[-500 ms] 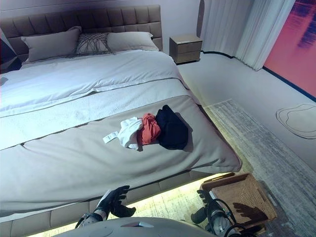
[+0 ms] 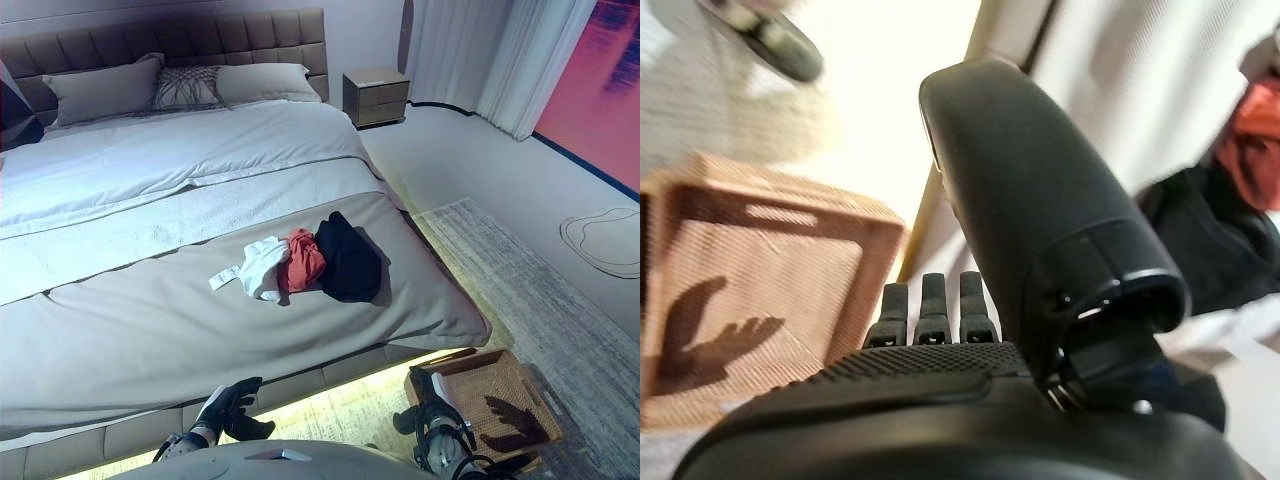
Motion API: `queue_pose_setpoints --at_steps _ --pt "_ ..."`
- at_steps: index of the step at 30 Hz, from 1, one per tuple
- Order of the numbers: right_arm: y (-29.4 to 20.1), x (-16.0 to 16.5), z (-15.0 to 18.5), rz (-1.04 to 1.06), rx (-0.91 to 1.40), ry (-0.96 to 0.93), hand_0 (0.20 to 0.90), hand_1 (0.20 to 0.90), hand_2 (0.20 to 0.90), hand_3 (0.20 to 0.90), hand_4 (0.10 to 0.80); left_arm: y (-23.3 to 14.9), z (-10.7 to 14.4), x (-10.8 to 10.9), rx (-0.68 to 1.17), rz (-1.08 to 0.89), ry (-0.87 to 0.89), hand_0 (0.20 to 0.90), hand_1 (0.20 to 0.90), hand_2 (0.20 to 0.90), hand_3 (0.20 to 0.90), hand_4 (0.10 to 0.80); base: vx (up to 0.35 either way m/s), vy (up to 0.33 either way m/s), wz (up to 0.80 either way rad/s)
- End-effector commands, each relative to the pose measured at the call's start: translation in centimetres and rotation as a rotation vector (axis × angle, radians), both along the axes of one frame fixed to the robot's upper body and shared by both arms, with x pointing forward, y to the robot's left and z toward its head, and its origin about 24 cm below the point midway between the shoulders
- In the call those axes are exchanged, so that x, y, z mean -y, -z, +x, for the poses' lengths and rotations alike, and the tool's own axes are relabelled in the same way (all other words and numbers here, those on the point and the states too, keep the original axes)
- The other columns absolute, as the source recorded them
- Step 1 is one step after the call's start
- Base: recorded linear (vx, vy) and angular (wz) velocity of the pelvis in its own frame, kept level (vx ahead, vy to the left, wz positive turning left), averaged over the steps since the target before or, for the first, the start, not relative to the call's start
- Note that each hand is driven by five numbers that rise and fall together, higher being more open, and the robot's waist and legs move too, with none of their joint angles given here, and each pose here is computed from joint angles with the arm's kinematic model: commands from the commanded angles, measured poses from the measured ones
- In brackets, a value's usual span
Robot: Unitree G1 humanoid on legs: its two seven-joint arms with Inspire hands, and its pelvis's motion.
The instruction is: Pick up the clothes from the bed and place them into the basket
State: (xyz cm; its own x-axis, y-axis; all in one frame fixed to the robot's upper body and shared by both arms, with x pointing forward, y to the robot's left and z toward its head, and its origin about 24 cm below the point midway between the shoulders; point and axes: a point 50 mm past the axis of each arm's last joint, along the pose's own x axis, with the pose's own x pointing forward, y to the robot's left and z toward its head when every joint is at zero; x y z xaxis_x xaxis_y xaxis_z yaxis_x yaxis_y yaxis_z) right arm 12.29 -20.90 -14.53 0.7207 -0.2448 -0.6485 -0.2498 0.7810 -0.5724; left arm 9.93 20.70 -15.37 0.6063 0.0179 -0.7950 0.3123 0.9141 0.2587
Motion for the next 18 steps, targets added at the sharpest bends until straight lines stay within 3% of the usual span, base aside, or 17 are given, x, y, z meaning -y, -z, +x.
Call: queue_pose_setpoints --at_steps 1,9,14,18 --pt "-4.9 -0.1 8.8 -0.023 0.370 -0.030 0.900 0.900 0.900 0.900 0.800 -1.6 4.8 0.8 0.161 -0.017 0.004 0.900 0.900 0.900 0.900 0.800 0.004 -0.050 -0.01" --pt "-10.5 0.9 14.6 -0.149 0.579 -0.095 0.900 0.900 0.900 0.900 0.800 -2.3 5.6 -0.3 0.214 -0.007 -0.022 0.900 0.900 0.900 0.900 0.800 0.021 -0.068 -0.01" --pt "-15.5 3.1 18.3 -0.248 0.668 -0.086 0.900 0.900 0.900 0.900 0.800 -4.0 7.8 -0.4 0.326 -0.033 -0.006 0.900 0.900 0.900 0.900 0.800 0.035 -0.012 0.01" --pt "-18.7 4.5 20.4 -0.323 0.714 -0.058 0.900 0.900 0.900 0.900 0.800 -5.1 9.5 0.0 0.381 -0.063 0.026 0.900 0.900 0.900 0.900 0.800 0.028 0.153 0.13"
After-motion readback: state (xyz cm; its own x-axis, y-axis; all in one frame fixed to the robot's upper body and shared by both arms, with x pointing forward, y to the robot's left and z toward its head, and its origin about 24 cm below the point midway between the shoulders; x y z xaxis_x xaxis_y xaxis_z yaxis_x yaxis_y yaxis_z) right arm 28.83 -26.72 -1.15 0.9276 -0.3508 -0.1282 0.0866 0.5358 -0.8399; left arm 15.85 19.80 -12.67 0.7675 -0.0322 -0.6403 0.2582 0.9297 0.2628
